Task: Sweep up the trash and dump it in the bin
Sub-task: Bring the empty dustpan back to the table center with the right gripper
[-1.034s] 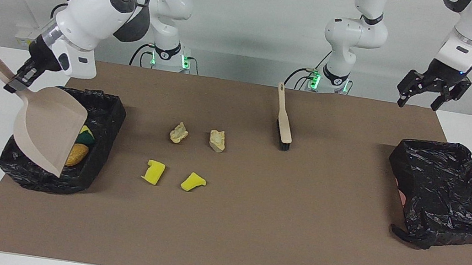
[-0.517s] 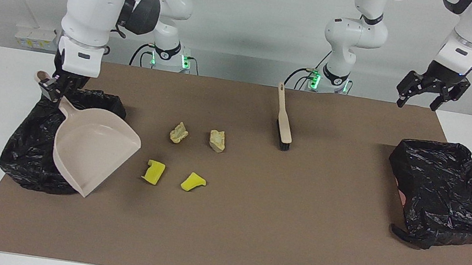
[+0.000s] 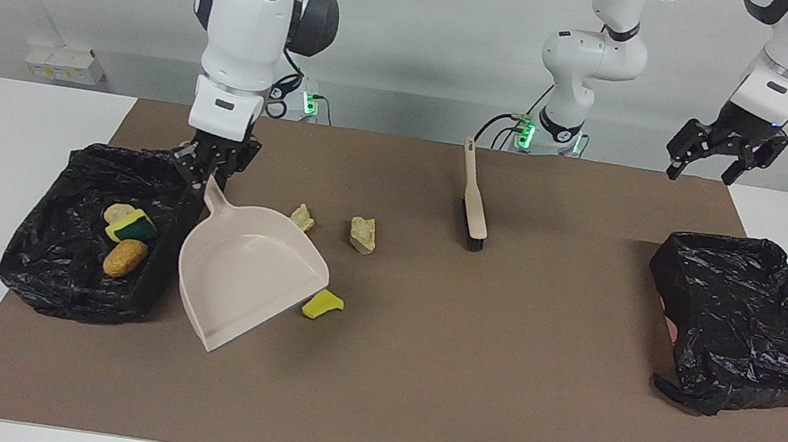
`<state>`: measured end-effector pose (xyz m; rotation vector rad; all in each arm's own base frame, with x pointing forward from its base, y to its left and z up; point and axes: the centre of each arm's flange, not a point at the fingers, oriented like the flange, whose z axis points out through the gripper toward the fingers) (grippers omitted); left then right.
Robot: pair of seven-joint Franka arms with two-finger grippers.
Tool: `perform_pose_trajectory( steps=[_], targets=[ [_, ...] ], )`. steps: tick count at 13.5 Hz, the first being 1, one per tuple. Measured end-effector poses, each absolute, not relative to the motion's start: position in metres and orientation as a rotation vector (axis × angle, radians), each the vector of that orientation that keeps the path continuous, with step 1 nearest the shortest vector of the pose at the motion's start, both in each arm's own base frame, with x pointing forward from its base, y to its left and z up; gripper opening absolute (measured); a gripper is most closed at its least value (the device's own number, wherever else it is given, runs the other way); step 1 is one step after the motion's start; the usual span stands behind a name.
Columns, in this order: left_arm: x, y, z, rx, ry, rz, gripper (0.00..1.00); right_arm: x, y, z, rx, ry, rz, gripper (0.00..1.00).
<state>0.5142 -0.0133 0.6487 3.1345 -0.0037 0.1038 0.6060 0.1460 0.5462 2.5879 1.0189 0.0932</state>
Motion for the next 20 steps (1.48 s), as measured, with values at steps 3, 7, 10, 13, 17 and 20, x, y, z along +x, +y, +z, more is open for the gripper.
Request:
perform_pose_trajectory(
  steps=[3,7,10,13,17,20],
  targets=[
    [0.514,-0.013,0.649,3.135,-0.003,0.104,1.00,0.622,0.203,0.526,2.696,0.856,0.153,0.32],
    [0.514,-0.013,0.649,3.135,-0.003,0.103,1.00,0.631,0.272,0.496,2.816,0.645,0.196,0.32],
    [0.514,-0.013,0.649,3.135,-0.003,0.103,1.00,0.632,0.323,0.473,2.925,0.444,0.206,0.32],
    [0.514,-0.013,0.649,3.135,-0.003,0.103,1.00,0.628,0.374,0.442,2.980,0.311,0.195,0.32],
    [0.514,-0.013,0.649,3.135,-0.003,0.103,1.00,0.617,0.422,0.411,3.060,0.234,0.152,0.32],
    [0.514,-0.013,0.649,3.135,-0.003,0.103,1.00,0.613,0.444,0.396,3.107,0.167,0.142,0.32]
  ],
)
